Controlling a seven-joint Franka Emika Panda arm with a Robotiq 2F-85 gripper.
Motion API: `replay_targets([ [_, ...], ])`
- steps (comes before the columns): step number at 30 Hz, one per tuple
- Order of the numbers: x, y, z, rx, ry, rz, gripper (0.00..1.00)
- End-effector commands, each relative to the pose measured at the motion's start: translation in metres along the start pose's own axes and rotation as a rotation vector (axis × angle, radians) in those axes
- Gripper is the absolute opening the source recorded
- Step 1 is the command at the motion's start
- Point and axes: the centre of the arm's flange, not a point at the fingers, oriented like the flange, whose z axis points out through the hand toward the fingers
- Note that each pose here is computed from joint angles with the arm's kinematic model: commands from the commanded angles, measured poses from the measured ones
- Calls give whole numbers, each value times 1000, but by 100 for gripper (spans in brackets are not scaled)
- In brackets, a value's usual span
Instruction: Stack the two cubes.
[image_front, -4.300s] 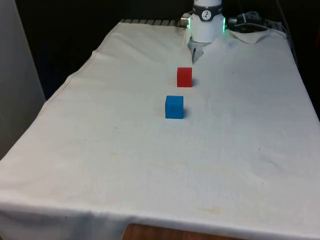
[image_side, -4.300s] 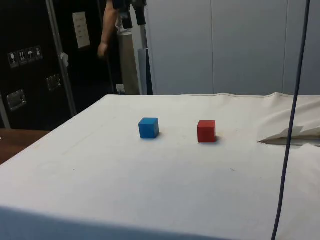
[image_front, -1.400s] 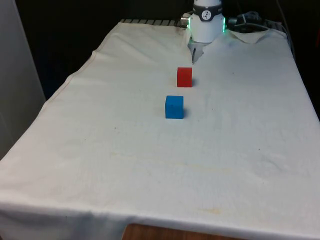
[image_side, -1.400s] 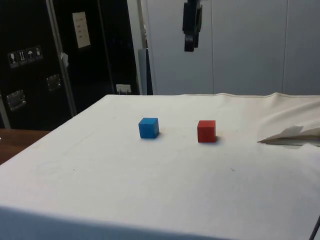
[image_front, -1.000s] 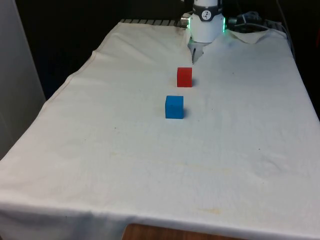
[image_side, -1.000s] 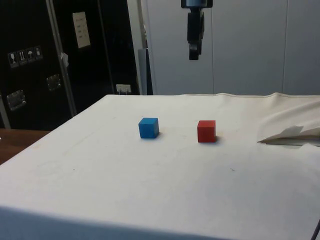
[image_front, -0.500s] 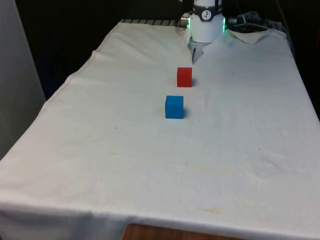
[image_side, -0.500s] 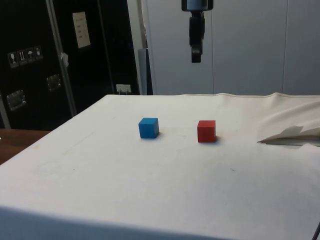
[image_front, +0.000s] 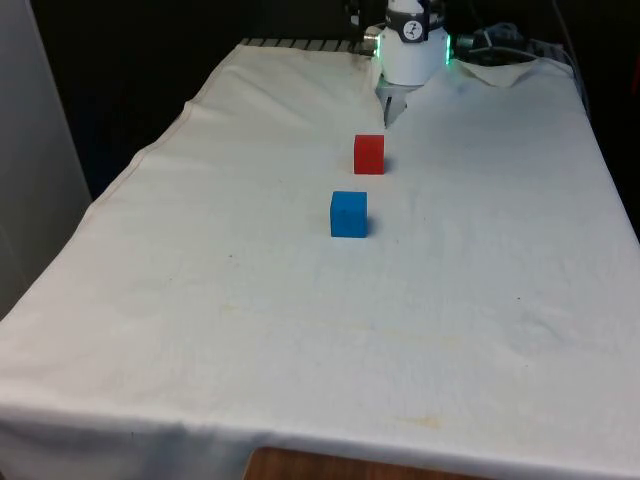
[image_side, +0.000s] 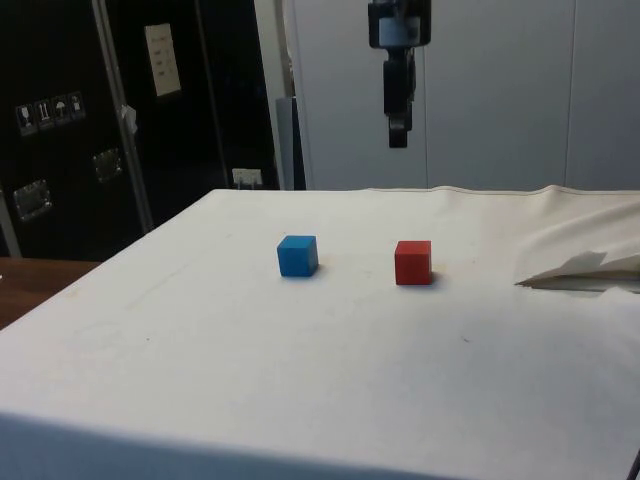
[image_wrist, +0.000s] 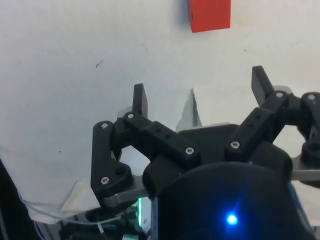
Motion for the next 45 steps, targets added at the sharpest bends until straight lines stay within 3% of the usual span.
replay_targets([
  [1,-1,1,4,-1,6,9,100],
  [4,-1,0,9,1,-2,11,100],
  [9,-7,0,29,2,9,40,100],
  [11,-7,-1,29,3,2,34,100],
  [18,-15,-2,57,8,23,63,100],
  [19,-14,-2,55,6,12,56,100],
  [24,-19,1,71,13,34,66,100],
  [32,-21,2,76,12,32,67,100],
  [37,-24,4,84,11,17,68,100],
  [38,-24,5,89,16,28,70,100],
  [43,-25,9,107,11,34,70,100],
  [44,-25,8,104,6,22,71,100],
  [45,-26,9,110,10,35,70,100],
])
